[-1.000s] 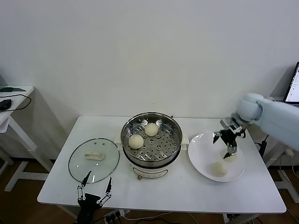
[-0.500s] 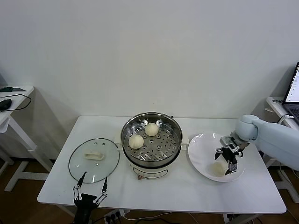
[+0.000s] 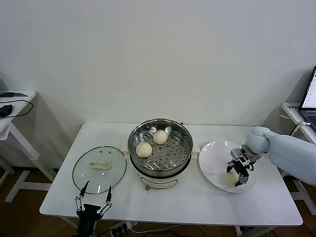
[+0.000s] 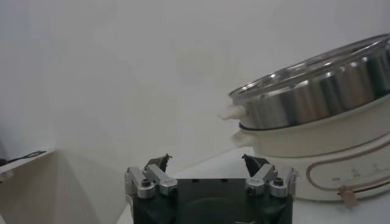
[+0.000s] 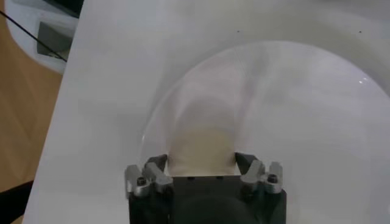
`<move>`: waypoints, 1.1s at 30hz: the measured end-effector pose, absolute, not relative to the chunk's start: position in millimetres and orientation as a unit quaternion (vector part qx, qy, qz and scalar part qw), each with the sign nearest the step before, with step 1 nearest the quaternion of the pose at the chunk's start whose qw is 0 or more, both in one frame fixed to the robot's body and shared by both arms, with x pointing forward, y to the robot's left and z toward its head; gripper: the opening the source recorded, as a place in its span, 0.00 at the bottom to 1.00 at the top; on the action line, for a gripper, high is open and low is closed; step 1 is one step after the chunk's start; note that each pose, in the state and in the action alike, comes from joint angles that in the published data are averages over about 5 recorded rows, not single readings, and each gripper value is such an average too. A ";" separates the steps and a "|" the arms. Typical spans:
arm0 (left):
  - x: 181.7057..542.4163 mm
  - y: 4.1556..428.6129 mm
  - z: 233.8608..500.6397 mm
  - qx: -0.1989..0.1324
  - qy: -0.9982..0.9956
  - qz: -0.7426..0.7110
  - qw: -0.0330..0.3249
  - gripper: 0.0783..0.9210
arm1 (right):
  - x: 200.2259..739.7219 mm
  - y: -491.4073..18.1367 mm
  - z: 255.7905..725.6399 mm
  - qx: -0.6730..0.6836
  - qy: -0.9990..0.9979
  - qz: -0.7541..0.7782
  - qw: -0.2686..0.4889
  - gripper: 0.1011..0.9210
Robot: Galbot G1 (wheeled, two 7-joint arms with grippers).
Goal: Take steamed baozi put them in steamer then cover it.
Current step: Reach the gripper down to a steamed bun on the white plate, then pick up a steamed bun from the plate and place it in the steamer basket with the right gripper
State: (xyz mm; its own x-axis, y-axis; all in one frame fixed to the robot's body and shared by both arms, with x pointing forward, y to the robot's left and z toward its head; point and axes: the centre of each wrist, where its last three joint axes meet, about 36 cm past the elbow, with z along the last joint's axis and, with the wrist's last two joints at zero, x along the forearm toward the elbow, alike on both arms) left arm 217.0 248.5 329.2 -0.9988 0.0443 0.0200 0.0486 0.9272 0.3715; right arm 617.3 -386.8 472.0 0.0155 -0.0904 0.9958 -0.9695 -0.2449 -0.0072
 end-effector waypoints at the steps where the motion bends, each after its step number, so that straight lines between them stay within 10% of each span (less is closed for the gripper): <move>1: 217.1 248.7 329.3 -0.023 -0.982 -0.190 0.006 0.88 | 617.6 -386.7 473.9 0.581 -0.456 0.535 0.410 0.66; 23: 218.1 247.2 335.2 -0.035 -0.981 -0.191 -0.003 0.88 | 654.3 -248.7 690.4 0.629 -0.315 0.696 0.142 0.69; 33: 217.7 246.1 339.6 -0.040 -0.982 -0.186 -0.006 0.88 | 627.4 -137.8 706.1 0.652 -0.150 0.743 0.009 0.69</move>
